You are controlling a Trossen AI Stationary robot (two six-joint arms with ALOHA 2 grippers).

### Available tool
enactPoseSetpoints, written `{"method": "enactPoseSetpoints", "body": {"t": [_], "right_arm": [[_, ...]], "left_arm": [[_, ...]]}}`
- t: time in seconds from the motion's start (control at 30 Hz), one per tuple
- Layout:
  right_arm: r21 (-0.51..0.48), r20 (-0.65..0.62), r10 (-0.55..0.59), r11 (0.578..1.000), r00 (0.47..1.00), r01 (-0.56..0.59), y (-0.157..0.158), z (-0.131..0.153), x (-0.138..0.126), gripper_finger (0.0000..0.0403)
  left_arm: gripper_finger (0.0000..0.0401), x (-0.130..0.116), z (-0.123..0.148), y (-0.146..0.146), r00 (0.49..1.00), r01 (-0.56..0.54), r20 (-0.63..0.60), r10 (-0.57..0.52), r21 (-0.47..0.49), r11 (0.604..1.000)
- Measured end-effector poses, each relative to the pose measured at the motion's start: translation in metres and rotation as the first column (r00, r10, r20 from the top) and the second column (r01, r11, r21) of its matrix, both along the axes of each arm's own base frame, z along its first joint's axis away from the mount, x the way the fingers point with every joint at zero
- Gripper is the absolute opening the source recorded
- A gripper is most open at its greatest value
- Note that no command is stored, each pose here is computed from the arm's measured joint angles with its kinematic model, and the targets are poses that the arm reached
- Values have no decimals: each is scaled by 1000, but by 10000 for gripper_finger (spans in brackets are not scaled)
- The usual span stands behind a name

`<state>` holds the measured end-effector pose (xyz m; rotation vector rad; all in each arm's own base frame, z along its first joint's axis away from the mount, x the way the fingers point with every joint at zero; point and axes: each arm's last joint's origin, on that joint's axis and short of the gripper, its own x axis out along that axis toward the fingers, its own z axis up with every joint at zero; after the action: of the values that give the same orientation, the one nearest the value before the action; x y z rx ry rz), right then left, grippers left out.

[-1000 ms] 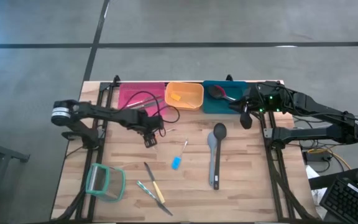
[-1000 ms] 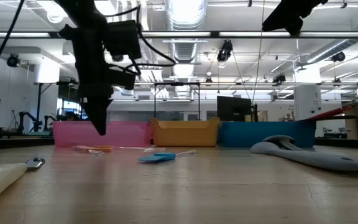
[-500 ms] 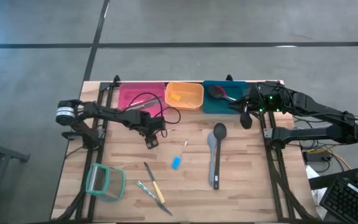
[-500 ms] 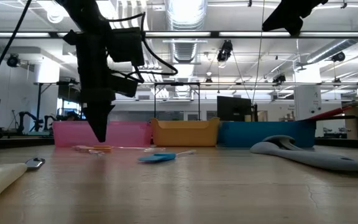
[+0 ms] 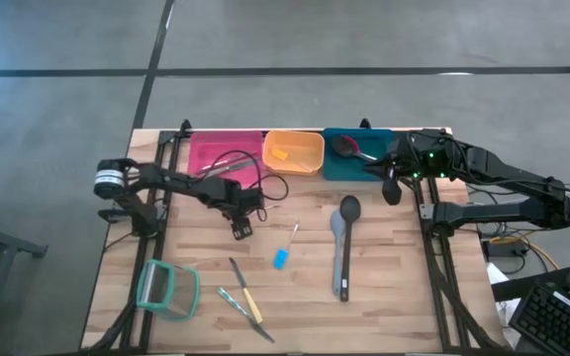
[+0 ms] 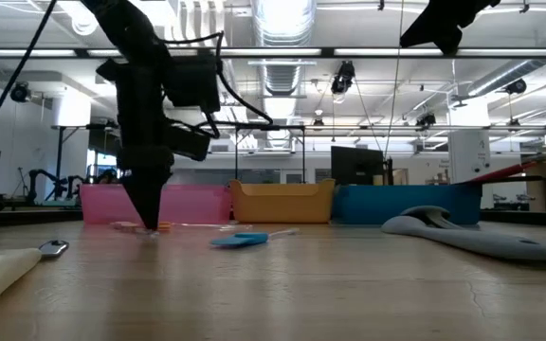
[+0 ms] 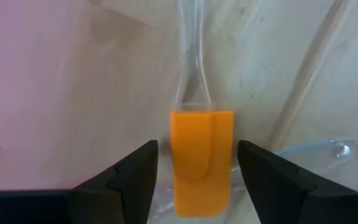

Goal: Pick & Place Kitchen Items
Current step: Put the orange spatula into the yellow bin

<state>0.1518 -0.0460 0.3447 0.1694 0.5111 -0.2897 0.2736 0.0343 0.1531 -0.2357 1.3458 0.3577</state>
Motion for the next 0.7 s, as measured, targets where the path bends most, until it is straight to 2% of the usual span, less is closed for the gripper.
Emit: {"method": "enactPoseSetpoints", "body": {"t": [0.27,0.4,0.53,0.7], "right_arm": [[0,0,0,1000,1000,0,0,0,0,56],[0,0,0,1000,1000,0,0,0,0,66],[0,0,0,1000,1000,0,0,0,0,76],[4,2,-2,1000,1000,2,0,0,0,88]], "left_arm": [[227,5,-16,1,999,18,-51,-18,1,1000],[213,6,-17,1,998,43,-54,-43,12,999],[174,7,-16,1,998,49,-45,-49,9,999],[98,7,-13,0,998,57,-21,-57,-1,998]]}}
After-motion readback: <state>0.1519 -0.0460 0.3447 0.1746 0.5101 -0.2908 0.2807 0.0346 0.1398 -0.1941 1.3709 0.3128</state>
